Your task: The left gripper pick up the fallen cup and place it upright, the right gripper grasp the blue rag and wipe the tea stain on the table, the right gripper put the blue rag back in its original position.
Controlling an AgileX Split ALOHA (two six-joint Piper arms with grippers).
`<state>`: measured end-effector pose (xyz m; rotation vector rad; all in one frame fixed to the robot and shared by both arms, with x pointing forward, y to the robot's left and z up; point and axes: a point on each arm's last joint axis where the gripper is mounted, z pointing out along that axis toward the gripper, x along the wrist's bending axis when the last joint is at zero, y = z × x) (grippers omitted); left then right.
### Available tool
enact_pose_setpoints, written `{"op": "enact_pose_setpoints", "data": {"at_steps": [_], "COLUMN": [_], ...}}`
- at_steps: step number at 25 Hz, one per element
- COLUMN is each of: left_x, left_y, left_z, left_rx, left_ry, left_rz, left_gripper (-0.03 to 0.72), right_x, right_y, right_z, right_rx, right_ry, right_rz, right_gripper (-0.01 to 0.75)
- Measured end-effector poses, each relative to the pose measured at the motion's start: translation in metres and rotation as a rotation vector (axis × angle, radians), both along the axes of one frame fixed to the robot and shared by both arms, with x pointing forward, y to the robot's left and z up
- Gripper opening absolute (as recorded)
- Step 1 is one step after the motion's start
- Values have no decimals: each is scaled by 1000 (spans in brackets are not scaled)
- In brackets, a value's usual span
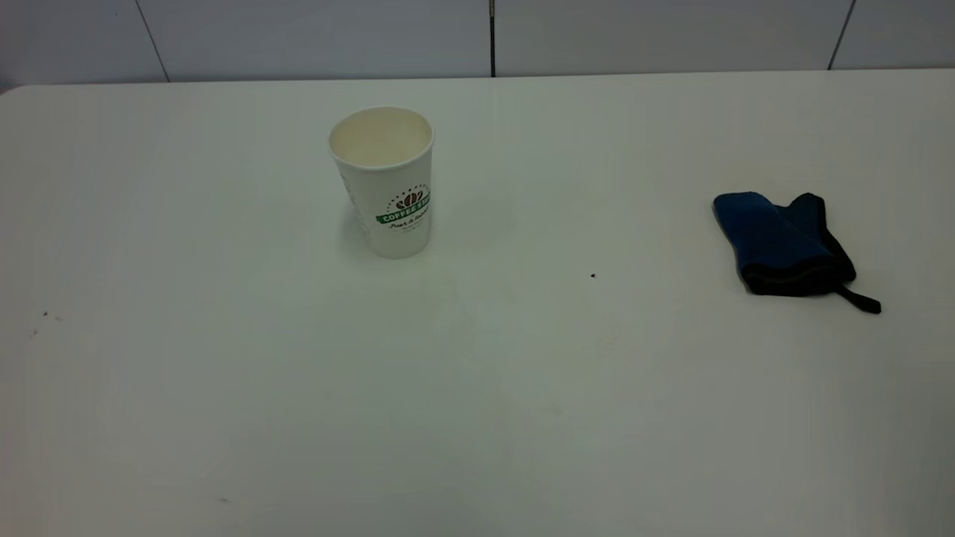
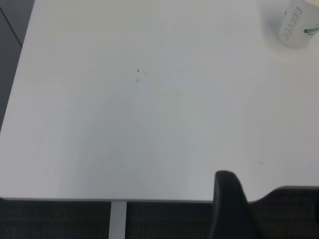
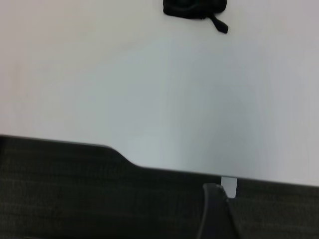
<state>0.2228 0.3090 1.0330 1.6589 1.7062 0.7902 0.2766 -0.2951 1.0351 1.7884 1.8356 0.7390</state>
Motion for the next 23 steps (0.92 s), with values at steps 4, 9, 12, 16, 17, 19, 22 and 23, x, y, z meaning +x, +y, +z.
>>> {"op": "enact_pose_setpoints", "data": {"at_steps": [4,9,12,16,17,19,22,23], "left_x": [0,0,0,0,0,0,0,0], "left_y": [0,0,0,0,0,0,0,0], "left_z": [0,0,0,0,0,0,0,0], "left_rx": [0,0,0,1,1,1,1,1], "left_ry": [0,0,0,0,0,0,0,0], "left_rz": [0,0,0,-1,-1,-1,-1,-1], "left_gripper": [442,442,442,442,442,442,442,442], "right_x": [-16,-39,-44,-44,-44,-44,-44,-44], "right_y": [-1,-2,-3,-3,-3,-3,-3,-3], "right_z": [3,5,4,4,4,4,4,4], "right_rx": [7,17,19,20,20,20,20,20], "right_ry": [-112,-273,-297,-297,-297,-297,-297,-297], "right_rz": [0,0,0,1,1,1,1,1], "right_gripper": [545,545,545,545,545,545,545,545]}}
